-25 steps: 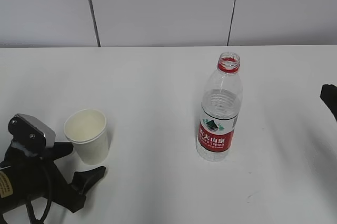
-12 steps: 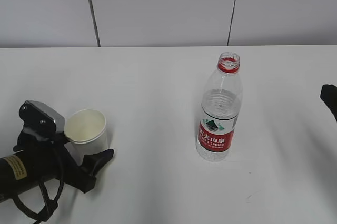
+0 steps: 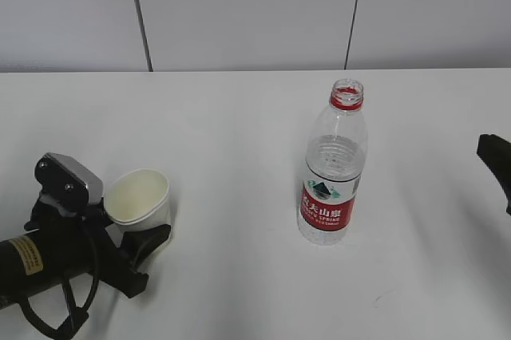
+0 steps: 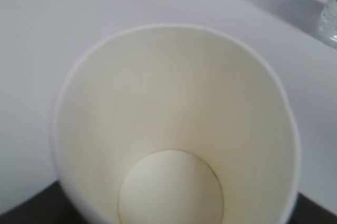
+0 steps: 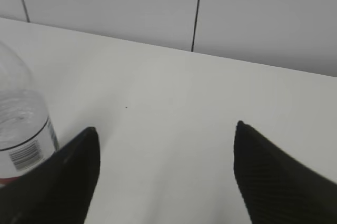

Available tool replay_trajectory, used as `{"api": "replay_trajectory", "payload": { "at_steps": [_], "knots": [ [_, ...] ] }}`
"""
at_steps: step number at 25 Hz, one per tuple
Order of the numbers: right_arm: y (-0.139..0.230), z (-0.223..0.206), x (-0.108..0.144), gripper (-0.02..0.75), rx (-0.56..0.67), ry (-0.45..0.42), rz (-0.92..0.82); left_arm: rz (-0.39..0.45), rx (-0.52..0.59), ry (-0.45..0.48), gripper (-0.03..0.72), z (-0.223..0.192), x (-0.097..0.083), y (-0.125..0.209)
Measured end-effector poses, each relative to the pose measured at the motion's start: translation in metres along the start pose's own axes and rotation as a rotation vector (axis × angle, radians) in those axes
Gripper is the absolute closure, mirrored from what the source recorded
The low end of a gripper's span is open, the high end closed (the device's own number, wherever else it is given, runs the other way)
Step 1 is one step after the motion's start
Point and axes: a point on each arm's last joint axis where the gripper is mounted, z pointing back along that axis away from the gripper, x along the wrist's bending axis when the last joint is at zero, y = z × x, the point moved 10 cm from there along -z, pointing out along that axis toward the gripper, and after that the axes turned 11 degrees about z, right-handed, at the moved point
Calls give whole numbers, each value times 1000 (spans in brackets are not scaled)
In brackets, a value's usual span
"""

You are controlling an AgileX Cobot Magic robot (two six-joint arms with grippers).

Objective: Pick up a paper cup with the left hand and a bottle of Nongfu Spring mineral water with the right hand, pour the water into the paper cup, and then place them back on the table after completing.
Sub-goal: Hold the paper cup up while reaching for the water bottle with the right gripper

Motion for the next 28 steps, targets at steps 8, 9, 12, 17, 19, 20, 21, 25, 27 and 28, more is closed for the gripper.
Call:
{"api": "replay_trajectory", "payload": {
  "at_steps": [8, 9, 12, 17, 19, 20, 21, 25, 27, 28],
  "knots": [
    [9, -17, 39, 151, -10, -192, 29, -11, 6, 34, 263, 0, -7, 1],
    [11, -20, 44, 151, -12, -220, 25, -9, 5, 34, 263, 0, -7, 1],
    [17, -27, 56, 151, -10, -274, -30, -14, -7, 35, 263, 1, -7, -4],
    [25, -35, 77, 151, -27, -376, -47, -28, -40, 36, 263, 4, -8, -16],
    [31, -37, 86, 151, -24, -419, -47, -18, -39, 36, 264, 4, -8, -15],
    [35, -40, 89, 151, -13, -432, -54, -13, -38, 37, 264, 4, -9, -15],
    [39, -41, 92, 151, -7, -443, -60, -6, -38, 38, 264, 4, -9, -15],
    [50, -52, 103, 150, -2, -497, -31, -4, -36, 47, 264, 4, -10, -15],
    [56, -60, 107, 148, 10, -518, -21, -3, -36, 47, 264, 4, -10, -15],
    [59, -63, 108, 146, 17, -524, -19, -2, -36, 47, 264, 4, -10, -15]
  ]
}}
